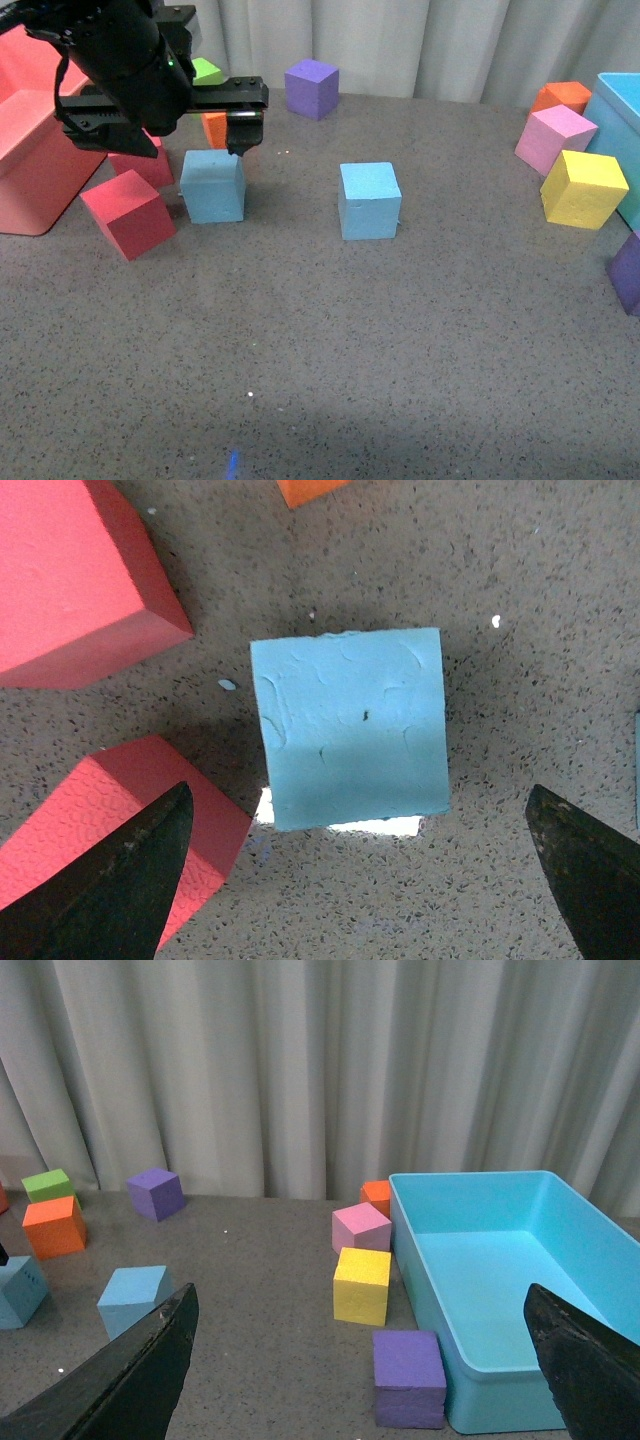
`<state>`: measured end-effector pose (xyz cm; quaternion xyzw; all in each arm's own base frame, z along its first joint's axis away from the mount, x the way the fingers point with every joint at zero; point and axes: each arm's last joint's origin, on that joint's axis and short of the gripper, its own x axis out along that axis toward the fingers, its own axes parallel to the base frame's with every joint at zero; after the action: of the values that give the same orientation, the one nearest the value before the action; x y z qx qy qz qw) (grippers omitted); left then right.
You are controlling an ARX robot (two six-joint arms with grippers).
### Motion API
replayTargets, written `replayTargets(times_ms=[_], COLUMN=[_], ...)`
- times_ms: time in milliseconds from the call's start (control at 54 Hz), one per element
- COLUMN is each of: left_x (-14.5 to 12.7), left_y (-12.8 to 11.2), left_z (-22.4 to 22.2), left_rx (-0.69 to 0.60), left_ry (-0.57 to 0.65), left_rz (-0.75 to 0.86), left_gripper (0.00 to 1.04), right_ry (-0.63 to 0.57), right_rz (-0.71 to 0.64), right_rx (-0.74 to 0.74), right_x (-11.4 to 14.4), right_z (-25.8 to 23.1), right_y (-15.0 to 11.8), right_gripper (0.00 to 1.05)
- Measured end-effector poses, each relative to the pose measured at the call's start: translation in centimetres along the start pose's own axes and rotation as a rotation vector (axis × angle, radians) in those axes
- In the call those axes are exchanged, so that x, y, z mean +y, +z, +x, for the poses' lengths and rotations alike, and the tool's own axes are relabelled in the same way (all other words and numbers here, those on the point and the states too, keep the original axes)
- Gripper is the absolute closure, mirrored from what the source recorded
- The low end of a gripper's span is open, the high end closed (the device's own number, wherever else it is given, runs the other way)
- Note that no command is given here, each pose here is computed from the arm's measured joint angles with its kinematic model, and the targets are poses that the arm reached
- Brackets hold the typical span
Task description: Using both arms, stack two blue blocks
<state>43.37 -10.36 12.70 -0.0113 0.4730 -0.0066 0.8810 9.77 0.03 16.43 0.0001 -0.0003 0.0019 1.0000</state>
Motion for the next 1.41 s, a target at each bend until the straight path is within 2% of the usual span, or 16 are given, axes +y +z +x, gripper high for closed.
replayTargets(times_ms=[389, 833, 926, 1093, 1222, 1407], left_x=[-0.8, -1.8, -1.9, -2.0, -2.1, -3.4], left_y=[0.5, 0.7, 0.8, 1.0, 1.0, 1.4], left_z=[2.3, 5.6, 5.9, 5.9, 5.7, 3.4], left_rx=[0.057, 0.139, 0.138, 0.132, 0.131, 0.105], left_ry=[0.036, 0.008, 0.025, 0.040, 0.040, 0.025], left_rz=[0.009, -0.048, -0.049, -0.066, -0.069, -0.072], left_gripper=[0.07, 0.07, 0.20, 0.51, 0.57, 0.60], right_ry=[0.000, 0.000, 0.000, 0.000, 0.000, 0.000], right_rz=[0.000, 0.000, 0.000, 0.000, 0.000, 0.000], right_rx=[0.000, 0.000, 0.000, 0.000, 0.000, 0.000], right_x=[0.0, 0.0, 0.0, 0.0, 0.0, 0.0], right_z=[0.0, 0.0, 0.0, 0.0, 0.0, 0.0], right_y=[0.0, 0.0, 0.0, 0.0, 0.0, 0.0], right_gripper=[0.10, 0.10, 0.10, 0.10, 0.10, 0.10])
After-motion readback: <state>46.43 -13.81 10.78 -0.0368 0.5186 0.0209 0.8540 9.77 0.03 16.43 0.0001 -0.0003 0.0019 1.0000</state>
